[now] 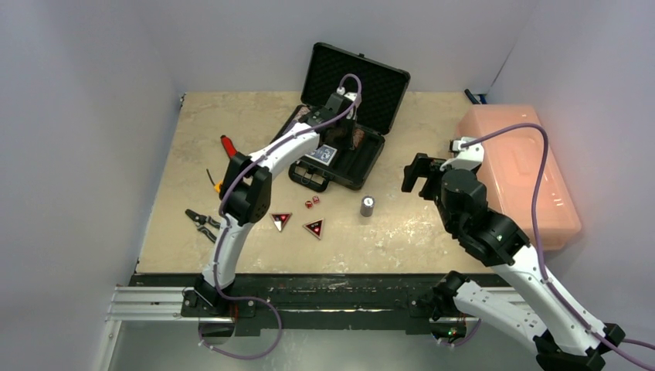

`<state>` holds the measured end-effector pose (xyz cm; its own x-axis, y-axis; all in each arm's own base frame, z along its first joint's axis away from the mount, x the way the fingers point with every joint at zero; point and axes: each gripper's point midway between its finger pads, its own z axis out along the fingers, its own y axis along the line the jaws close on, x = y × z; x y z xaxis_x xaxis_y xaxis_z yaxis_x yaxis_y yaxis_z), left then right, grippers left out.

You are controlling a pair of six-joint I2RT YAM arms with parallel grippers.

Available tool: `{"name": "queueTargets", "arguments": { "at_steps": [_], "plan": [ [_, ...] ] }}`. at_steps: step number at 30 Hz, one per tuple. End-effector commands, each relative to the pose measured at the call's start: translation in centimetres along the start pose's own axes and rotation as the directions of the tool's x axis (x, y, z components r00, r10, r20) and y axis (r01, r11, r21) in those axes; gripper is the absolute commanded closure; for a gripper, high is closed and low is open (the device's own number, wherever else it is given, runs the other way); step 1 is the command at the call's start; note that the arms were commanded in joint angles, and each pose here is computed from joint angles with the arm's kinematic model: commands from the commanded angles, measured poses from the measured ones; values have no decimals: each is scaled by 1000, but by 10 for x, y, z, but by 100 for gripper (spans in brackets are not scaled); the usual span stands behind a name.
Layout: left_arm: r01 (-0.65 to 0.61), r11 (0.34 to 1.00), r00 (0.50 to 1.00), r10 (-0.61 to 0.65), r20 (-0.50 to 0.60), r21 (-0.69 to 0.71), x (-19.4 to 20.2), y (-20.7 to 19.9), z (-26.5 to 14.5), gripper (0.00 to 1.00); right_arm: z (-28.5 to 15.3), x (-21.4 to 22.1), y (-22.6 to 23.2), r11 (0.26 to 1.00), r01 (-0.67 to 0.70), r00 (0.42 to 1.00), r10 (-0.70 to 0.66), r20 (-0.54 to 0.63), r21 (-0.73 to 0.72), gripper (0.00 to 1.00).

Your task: Pack up texas hold em set

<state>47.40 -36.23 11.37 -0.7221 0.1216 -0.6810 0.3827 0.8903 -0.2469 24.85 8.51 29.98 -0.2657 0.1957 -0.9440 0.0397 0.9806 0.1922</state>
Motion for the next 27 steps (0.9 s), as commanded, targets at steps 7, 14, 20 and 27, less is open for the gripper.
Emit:
{"name": "queueTargets", "arguments": {
  "at_steps": [7,14,20,27],
  "plan": [
    [59,998,998,-59,0,3,-1,-3,24,88,-6,-7,-8,999,-27,999,26,24,29,1],
    [57,998,998,-57,14,12,-5,-5,33,88,-6,-6,-8,999,-21,1000,21,17,30,1],
    [61,998,998,-62,32,23,-14,-6,42,88,-4,-6,-7,999,-12,1000,11,13,33,1],
    [68,997,997,-69,18,38,-14,-6,38,85,-1,-5,-5,999,-2,1000,1,4,33,1]
  ]
}}
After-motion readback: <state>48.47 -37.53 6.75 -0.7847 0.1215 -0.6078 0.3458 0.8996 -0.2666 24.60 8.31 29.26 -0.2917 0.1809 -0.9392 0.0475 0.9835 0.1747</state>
